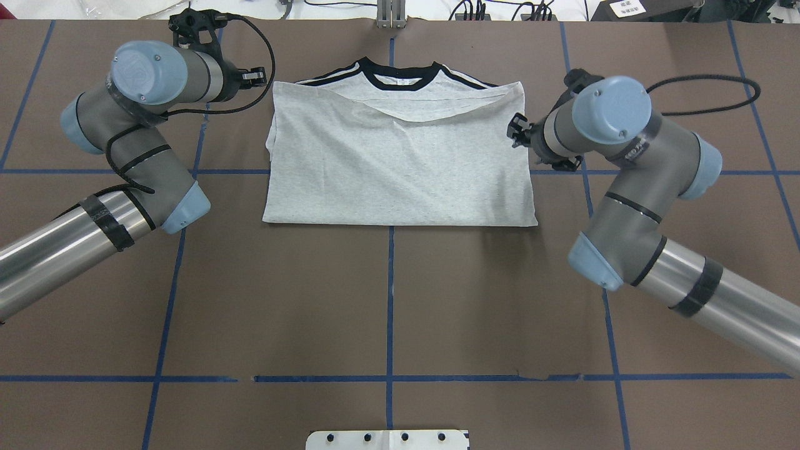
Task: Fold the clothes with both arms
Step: 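Release the hem and move the right gripper to the folded shirt's corner, then grasp the folded shirt corner with the right gripper and drag it toward the robot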
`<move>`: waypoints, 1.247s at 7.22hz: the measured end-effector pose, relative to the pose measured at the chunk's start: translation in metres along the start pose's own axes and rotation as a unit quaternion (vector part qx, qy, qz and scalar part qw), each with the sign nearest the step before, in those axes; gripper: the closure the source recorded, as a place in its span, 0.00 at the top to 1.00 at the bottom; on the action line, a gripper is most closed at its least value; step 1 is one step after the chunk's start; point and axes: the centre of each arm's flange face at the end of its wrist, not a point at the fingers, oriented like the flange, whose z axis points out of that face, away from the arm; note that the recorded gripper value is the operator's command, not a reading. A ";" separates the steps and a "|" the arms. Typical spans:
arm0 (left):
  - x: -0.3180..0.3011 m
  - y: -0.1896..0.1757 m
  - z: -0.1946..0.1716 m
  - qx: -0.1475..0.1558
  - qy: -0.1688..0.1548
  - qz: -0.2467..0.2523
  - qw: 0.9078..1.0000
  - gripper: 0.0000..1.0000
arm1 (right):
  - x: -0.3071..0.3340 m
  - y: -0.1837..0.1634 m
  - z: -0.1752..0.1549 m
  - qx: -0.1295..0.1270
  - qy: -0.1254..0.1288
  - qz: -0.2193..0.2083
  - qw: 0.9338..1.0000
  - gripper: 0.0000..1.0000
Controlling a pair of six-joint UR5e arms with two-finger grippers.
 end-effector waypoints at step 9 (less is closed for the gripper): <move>0.004 0.000 -0.015 0.002 0.013 -0.003 1.000 0.53 | 0.050 0.052 0.009 -0.022 0.010 0.021 0.999 0.00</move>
